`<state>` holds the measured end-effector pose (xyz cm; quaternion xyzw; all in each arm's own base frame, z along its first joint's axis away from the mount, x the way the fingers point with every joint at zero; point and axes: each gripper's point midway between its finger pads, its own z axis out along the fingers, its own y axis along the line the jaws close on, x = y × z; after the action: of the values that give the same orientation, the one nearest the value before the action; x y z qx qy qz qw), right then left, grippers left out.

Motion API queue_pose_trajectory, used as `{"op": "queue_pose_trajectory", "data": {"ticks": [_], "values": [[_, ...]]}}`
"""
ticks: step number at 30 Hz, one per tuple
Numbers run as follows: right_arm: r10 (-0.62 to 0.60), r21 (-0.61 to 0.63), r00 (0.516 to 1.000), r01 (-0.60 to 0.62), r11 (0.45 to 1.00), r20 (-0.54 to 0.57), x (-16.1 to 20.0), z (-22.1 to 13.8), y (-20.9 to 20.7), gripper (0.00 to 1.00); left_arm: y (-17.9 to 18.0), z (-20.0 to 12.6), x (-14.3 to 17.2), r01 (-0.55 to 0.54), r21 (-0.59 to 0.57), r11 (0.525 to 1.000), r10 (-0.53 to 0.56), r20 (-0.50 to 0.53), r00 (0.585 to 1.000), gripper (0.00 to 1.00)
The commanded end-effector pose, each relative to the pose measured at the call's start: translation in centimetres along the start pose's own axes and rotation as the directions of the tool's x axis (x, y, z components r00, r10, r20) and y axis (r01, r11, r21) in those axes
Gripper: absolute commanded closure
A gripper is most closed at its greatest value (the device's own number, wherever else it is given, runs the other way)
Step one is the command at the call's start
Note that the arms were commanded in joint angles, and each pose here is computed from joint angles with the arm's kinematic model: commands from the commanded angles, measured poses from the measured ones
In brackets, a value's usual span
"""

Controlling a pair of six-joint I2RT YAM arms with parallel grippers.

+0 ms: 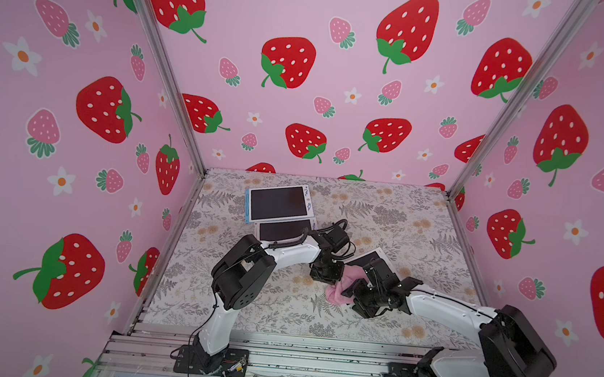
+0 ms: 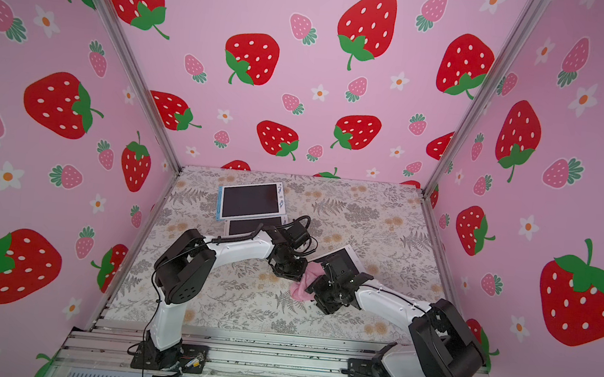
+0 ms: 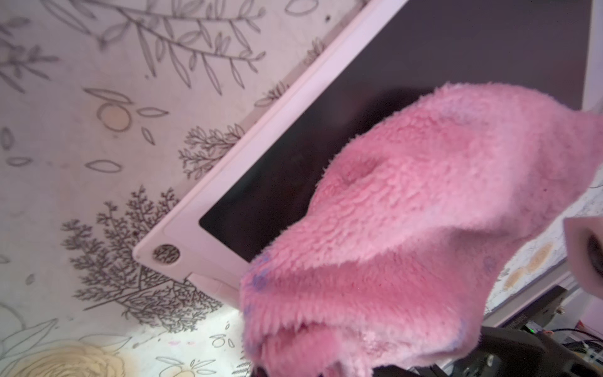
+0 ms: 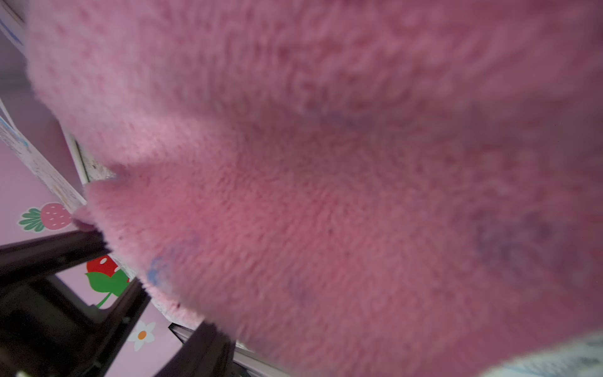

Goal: Wipe the drawing tablet
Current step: Wipe the dirt from the drawing tablet.

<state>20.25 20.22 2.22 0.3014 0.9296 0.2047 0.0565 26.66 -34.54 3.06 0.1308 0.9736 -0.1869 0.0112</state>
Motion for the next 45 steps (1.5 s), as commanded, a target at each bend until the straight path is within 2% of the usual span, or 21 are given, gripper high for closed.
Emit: {"op": "queue_pose_trajectory", "data": {"ticks": [1,6,15,23,30,33,40,45], "values": [[0.028,0.075,1.0,-0.027,0.997,-0.007,0.3,1.3,-2.1,0.39,1.3,0.6,1.3,-0.055,-0.117,0.992,0.049,-0.054,0.997,1.0],[0.038,0.073,0.999,-0.037,0.997,-0.014,0.3,1.7,-1.7,0.4,1.2,1.2,2.5,-0.096,-0.175,0.98,0.08,-0.099,0.992,1.0],[0.088,0.07,0.996,-0.087,0.994,-0.012,0.4,2.6,-2.6,0.41,1.7,2.0,4.2,-0.058,-0.191,0.98,0.028,-0.155,0.987,1.0],[0.097,0.061,0.995,-0.096,0.993,-0.016,0.5,2.9,-2.5,0.41,-0.5,4.1,5.8,0.031,-0.033,0.999,-0.038,-0.223,0.974,1.0],[0.104,0.047,0.994,-0.103,0.994,-0.012,0.3,3.3,-2.0,0.41,-4.2,3.1,6.7,0.113,0.11,0.988,-0.081,-0.261,0.962,1.0],[0.104,0.052,0.995,-0.103,0.993,-0.006,0.3,3.2,-2.2,0.41,-5.1,2.2,6.0,0.099,0.124,0.987,-0.067,-0.24,0.969,1.0],[0.115,0.073,0.993,-0.115,0.991,0.002,0.4,3.0,-3.5,0.41,-0.1,-1.3,1.7,0.047,-0.045,0.998,-0.051,-0.109,0.993,1.0],[0.114,0.077,0.993,-0.114,0.99,0.001,0.4,3.0,-3.6,0.41,1.5,-2.2,0.0,0.004,-0.066,0.998,-0.01,-0.086,0.996,1.0]]}}
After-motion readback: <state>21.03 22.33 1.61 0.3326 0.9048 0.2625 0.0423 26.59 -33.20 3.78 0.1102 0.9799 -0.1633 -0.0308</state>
